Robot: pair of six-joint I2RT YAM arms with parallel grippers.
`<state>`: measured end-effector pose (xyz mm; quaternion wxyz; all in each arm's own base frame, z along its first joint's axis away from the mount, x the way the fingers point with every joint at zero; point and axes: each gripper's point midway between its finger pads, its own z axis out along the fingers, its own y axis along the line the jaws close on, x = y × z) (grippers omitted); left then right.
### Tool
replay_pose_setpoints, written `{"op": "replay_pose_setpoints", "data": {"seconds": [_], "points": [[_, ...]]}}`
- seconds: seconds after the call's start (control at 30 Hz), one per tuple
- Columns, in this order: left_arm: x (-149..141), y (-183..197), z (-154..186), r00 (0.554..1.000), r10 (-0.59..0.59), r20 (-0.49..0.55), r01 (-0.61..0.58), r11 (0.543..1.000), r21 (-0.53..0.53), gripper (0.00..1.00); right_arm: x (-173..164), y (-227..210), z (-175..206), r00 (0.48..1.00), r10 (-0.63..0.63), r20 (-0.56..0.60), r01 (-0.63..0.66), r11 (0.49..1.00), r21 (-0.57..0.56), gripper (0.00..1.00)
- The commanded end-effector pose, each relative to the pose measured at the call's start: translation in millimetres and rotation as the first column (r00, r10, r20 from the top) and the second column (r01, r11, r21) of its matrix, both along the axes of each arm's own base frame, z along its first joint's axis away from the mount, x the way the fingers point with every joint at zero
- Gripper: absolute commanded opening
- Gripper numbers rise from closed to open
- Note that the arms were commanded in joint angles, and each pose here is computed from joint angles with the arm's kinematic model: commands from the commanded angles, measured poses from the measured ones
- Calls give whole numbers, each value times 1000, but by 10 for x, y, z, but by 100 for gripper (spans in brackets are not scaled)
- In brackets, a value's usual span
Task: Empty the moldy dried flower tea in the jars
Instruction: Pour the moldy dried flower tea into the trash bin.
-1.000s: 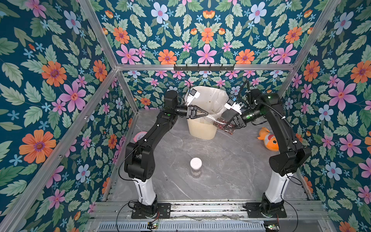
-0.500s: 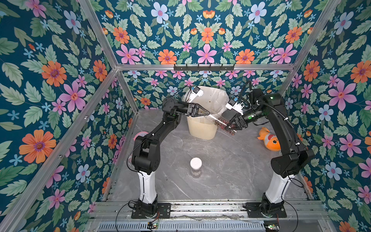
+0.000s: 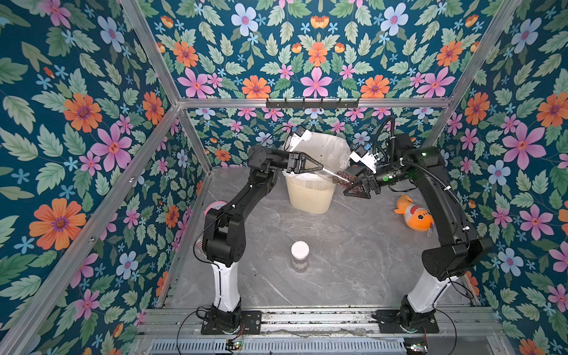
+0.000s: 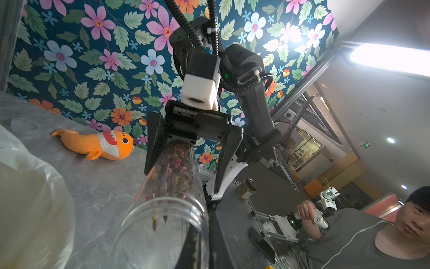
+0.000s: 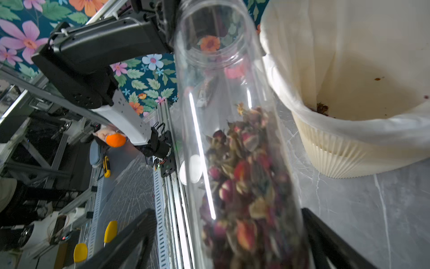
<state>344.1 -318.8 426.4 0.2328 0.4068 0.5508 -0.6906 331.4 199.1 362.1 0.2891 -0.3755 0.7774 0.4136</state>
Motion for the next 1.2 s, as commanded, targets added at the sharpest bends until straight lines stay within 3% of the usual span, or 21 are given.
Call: {"op": "replay_pose_setpoints", "data": {"seconds": [0.0, 0.17, 0.33, 0.5, 0.6, 0.7, 0.8, 1.0, 1.17], "points": [[234, 22, 88, 992, 115, 50, -113, 992, -51, 0, 121, -54, 173, 997, -74, 15, 73, 995, 71, 98], [561, -16, -94, 957, 270, 104, -278, 958, 72, 0, 288, -271, 418, 975, -222, 5, 218, 962, 164, 99], [763, -35, -37, 937, 340, 83, -344, 938, 42, 0, 515, -544, 562, 913, -401, -72, 404, 866, 295, 99], [917, -50, 4, 911, 405, 75, -407, 913, 14, 0, 680, -632, 604, 847, -490, -206, 529, 740, 416, 99], [978, -51, 30, 902, 428, 64, -429, 903, 5, 0, 868, -754, 588, 768, -539, -345, 637, 587, 500, 98], [1010, -68, 35, 894, 444, 58, -445, 895, 6, 0, 1041, -906, 507, 676, -544, -498, 731, 406, 548, 97], [992, -128, 40, 895, 443, 56, -444, 896, 11, 0, 1139, -950, 482, 625, -504, -595, 773, 295, 562, 97], [912, -304, 109, 897, 435, 84, -436, 900, -6, 0, 1244, -774, 478, 576, -425, -698, 809, 179, 559, 97], [924, -377, 123, 902, 426, 74, -426, 905, -22, 0, 1407, -640, 412, 551, -350, -758, 829, 128, 544, 97]]}}
